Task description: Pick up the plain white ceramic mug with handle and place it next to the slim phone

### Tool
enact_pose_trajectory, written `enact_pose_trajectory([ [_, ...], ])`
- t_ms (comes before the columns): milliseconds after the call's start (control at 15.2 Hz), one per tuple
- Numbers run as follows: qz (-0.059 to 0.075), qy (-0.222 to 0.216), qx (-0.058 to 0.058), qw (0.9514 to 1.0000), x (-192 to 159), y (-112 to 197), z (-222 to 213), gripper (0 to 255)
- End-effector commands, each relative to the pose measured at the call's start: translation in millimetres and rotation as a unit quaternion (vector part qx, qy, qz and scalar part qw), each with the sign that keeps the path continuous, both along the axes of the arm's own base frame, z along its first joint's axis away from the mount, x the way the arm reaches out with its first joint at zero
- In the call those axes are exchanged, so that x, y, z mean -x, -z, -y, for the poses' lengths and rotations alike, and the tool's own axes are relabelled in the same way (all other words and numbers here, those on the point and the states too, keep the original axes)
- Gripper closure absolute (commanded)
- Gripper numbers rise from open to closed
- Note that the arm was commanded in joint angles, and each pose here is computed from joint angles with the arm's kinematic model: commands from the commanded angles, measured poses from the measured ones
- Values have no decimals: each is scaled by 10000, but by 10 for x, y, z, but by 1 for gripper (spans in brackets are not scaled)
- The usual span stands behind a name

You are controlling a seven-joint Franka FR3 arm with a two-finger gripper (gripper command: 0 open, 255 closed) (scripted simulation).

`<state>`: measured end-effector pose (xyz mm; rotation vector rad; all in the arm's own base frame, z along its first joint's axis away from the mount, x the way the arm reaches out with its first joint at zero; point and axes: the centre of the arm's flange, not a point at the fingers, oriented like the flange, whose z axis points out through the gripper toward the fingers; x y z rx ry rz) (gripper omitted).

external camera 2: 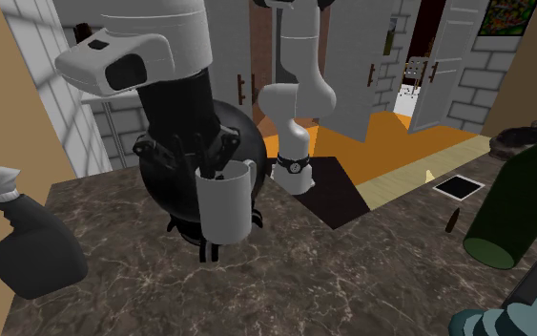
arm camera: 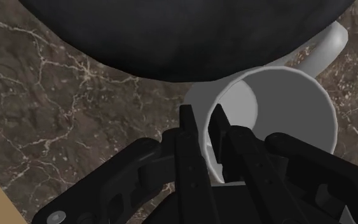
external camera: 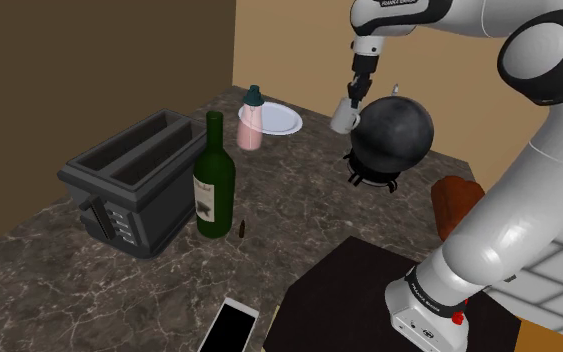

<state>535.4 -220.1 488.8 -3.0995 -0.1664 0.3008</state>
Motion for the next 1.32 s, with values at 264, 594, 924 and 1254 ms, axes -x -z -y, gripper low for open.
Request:
enact_pose_trajectory([
  [264, -3, 9, 7, 10000, 5, -332, 21, 255],
  [594, -3, 9, 7, 10000, 109, -446, -221, 255],
  [924, -3, 9, 7, 10000, 370, -448, -828, 255],
  [1254, -4, 9, 7, 10000, 630, -451, -1434, 255],
])
